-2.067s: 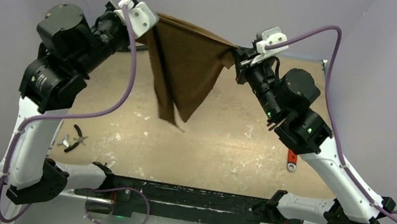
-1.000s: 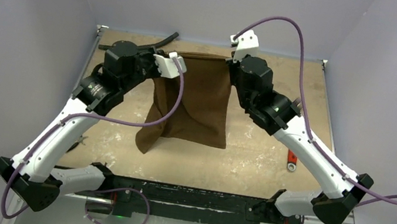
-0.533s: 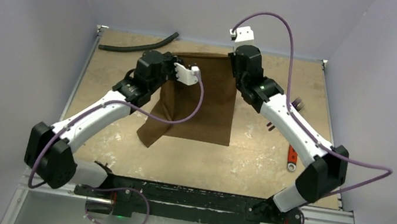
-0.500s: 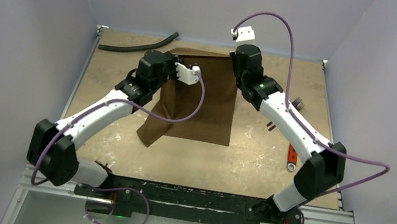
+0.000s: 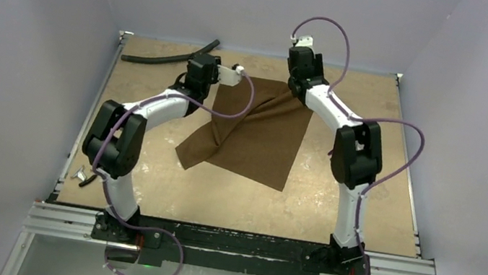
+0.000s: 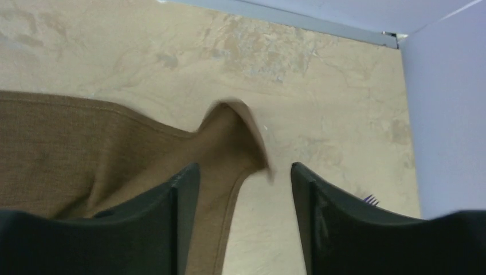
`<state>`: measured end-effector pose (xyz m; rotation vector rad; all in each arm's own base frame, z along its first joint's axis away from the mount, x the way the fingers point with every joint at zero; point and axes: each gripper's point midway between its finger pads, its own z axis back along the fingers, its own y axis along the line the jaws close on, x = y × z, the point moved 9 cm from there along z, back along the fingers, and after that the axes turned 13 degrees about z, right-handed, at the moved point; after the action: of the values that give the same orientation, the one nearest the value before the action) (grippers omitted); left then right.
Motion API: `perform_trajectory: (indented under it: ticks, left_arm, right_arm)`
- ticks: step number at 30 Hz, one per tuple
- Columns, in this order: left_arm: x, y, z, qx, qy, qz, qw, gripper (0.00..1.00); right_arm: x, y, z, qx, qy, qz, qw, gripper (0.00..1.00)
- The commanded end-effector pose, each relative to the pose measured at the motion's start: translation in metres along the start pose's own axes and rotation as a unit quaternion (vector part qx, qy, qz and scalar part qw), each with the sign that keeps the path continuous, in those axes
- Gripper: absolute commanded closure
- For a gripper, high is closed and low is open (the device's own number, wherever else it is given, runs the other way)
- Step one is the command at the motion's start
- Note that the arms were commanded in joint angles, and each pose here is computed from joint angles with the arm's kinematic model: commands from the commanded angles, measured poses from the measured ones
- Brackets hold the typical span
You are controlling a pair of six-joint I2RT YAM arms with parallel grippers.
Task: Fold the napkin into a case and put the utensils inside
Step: Pick up the flattened napkin from the center of the board.
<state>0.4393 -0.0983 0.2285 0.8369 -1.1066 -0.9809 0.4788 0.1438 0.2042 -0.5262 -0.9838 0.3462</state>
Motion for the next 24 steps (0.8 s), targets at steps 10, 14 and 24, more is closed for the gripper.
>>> perform_trajectory:
  ticks: [10,14,24]
  left_arm:
    - [-0.012,-0.039,0.127,-0.479,-0.040,0.121,0.869,0.75]
    - [-0.043,-0.074,0.156,-0.536,-0.021,0.090,0.839,0.78]
    - [-0.069,-0.107,0.184,-0.522,-0.076,-0.010,0.850,0.78]
  right_arm:
    - [0.001,-0.003,0.105,0.009,-0.039,-0.097,0.994,0.01]
    - [-0.058,0.037,0.151,0.063,0.034,-0.059,0.996,0.01]
    - [-0.123,0.071,0.212,0.316,0.070,-0.167,0.931,0.01]
